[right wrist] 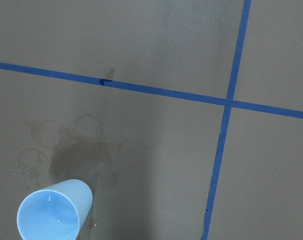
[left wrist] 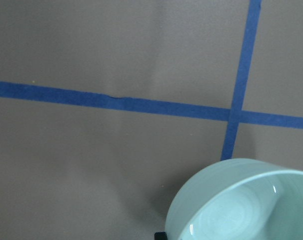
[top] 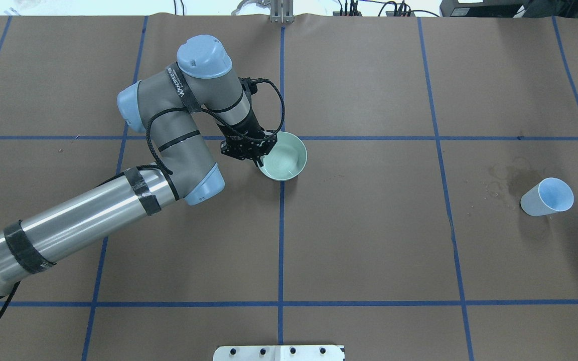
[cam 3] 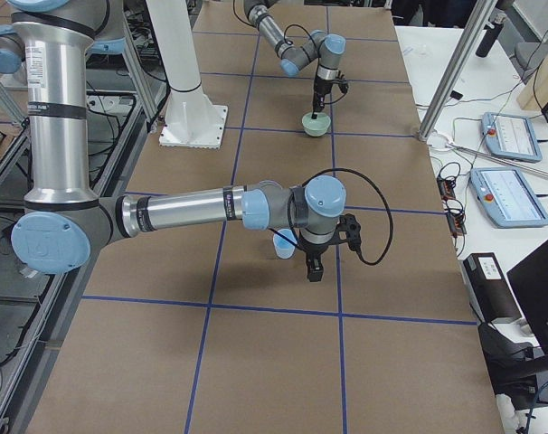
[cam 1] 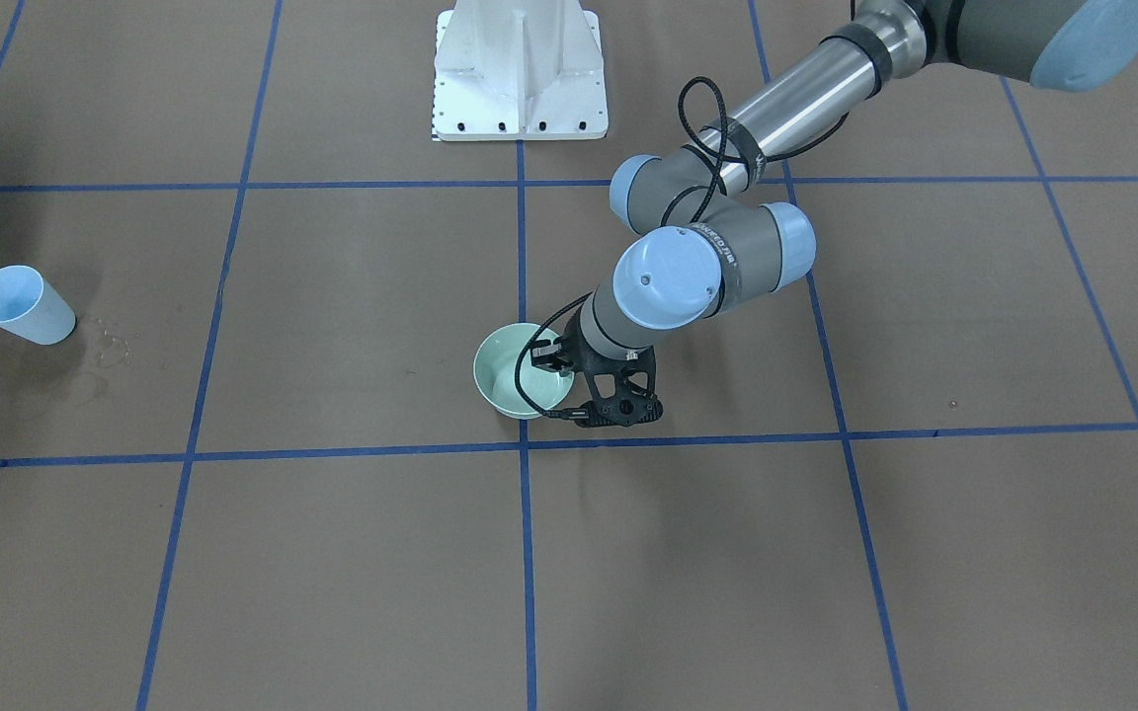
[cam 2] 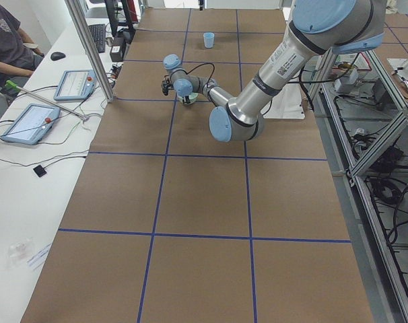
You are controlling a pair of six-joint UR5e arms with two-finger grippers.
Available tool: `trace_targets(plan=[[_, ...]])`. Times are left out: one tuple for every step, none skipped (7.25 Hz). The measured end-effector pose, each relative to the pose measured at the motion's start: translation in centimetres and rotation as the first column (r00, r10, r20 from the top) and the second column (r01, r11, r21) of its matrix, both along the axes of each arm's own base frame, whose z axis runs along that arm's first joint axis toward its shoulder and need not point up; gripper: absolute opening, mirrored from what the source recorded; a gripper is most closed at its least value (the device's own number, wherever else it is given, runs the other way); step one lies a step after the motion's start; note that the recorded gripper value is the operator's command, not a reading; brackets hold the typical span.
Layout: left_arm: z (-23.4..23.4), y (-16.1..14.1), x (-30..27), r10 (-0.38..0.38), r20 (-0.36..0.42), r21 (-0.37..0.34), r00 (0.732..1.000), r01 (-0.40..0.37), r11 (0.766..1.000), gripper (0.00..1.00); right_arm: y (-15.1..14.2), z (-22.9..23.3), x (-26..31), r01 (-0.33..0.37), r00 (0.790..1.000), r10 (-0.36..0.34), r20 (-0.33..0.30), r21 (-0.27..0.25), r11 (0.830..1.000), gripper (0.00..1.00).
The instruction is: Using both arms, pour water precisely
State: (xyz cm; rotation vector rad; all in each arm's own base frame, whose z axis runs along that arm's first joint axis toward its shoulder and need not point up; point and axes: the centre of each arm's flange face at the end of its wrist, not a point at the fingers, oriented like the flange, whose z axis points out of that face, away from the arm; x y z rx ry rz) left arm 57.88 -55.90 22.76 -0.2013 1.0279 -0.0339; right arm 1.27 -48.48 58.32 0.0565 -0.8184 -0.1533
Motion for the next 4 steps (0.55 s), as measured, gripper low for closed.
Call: trace_targets(plan=[[0.0,0.0,0.0,0.0,0.0,0.001,1.0,0.0,1.0,0.99,0.0,0.0,0.0,0.0,1.0,0.0,0.0,-0.001,1.0,0.99],[-0.1,0.0,-0.1,-0.001,-0.003,0.002,1.0,0.001,1.0,1.0,0.0,0.0,0.0,0.0,1.0,0.0,-0.001,0.0,1.0,0.99],[-0.8,-0.1,-0.5,-0.007,-0.013,0.009,1.0,0.007,1.0,1.0,0.0,0.0,0.0,0.0,1.0,0.0,0.0,0.0,1.0,0.99],[-2.3,-0.3,-1.8,-0.022,-0.038,0.023,0.999,0.023,0.999,1.0,0.0,-0.1,0.0,0.002,1.0,-0.002,0.0,0.004,1.0,0.99]])
